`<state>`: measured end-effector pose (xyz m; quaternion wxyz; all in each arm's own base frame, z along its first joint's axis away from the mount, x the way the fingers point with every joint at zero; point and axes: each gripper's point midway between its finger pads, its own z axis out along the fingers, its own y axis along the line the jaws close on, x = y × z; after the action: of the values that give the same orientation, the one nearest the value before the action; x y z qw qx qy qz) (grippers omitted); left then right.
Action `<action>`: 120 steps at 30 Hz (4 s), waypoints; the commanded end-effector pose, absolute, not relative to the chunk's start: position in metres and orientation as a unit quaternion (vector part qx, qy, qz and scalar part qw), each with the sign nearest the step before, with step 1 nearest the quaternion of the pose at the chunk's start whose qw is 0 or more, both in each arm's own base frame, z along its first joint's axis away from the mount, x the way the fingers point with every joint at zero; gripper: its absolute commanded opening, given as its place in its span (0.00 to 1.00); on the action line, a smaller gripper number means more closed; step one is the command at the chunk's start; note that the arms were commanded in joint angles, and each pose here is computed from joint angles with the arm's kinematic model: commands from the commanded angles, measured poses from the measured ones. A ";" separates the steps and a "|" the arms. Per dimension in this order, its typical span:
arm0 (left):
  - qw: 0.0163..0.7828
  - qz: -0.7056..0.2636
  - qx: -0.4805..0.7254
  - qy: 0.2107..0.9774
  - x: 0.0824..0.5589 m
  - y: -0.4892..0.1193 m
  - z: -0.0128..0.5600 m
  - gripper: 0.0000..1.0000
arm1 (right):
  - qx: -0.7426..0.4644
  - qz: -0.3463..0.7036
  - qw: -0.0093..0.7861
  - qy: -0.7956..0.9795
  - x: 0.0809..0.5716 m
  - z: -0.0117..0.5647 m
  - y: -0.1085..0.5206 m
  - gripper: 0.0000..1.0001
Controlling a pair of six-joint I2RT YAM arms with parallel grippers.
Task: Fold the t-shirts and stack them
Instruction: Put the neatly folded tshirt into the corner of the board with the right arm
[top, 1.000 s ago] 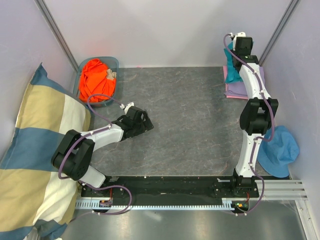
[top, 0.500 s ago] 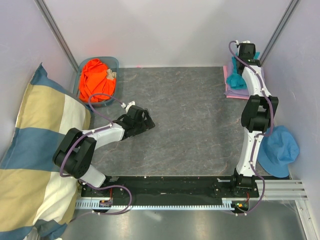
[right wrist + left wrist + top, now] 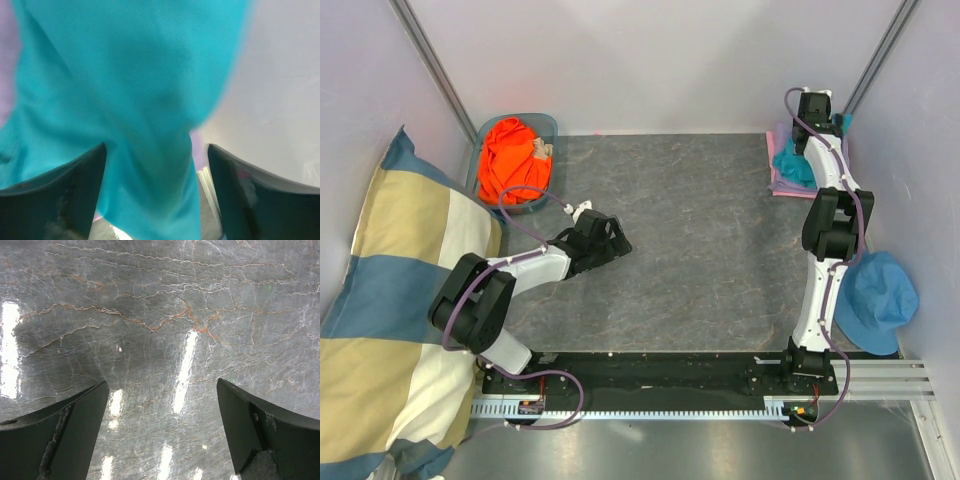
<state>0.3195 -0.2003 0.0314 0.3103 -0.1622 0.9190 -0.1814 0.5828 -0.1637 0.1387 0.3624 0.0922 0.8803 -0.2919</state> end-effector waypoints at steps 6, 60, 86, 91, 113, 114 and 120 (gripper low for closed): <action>0.191 -0.104 -0.144 0.965 0.256 -0.172 -0.032 1.00 | 0.236 -0.355 0.452 0.784 0.563 0.233 -0.197 0.98; 0.284 -0.119 -0.077 0.948 0.264 -0.182 0.024 1.00 | 0.158 -0.244 0.461 0.838 0.597 0.161 -0.088 0.82; 0.272 -0.114 -0.081 0.952 0.260 -0.181 0.015 1.00 | 0.168 -0.257 0.401 0.863 0.578 0.109 -0.119 0.60; 0.270 -0.112 -0.082 0.953 0.260 -0.180 0.013 1.00 | 0.155 -0.247 0.395 0.871 0.578 0.104 -0.115 0.61; 0.268 -0.112 -0.083 0.953 0.259 -0.179 0.012 1.00 | 0.127 -0.234 0.359 0.895 0.575 0.085 -0.108 0.47; 0.267 -0.110 -0.083 0.954 0.259 -0.179 0.011 1.00 | 0.128 -0.234 0.359 0.894 0.575 0.086 -0.108 0.42; 0.263 -0.110 -0.082 0.955 0.258 -0.180 0.009 1.00 | 0.135 -0.239 0.362 0.891 0.574 0.089 -0.110 0.13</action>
<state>0.2683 -0.1883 0.0289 0.2889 -0.0920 0.9430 -0.1375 0.5671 -0.1072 0.0728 0.3459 0.1253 0.8994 -0.2359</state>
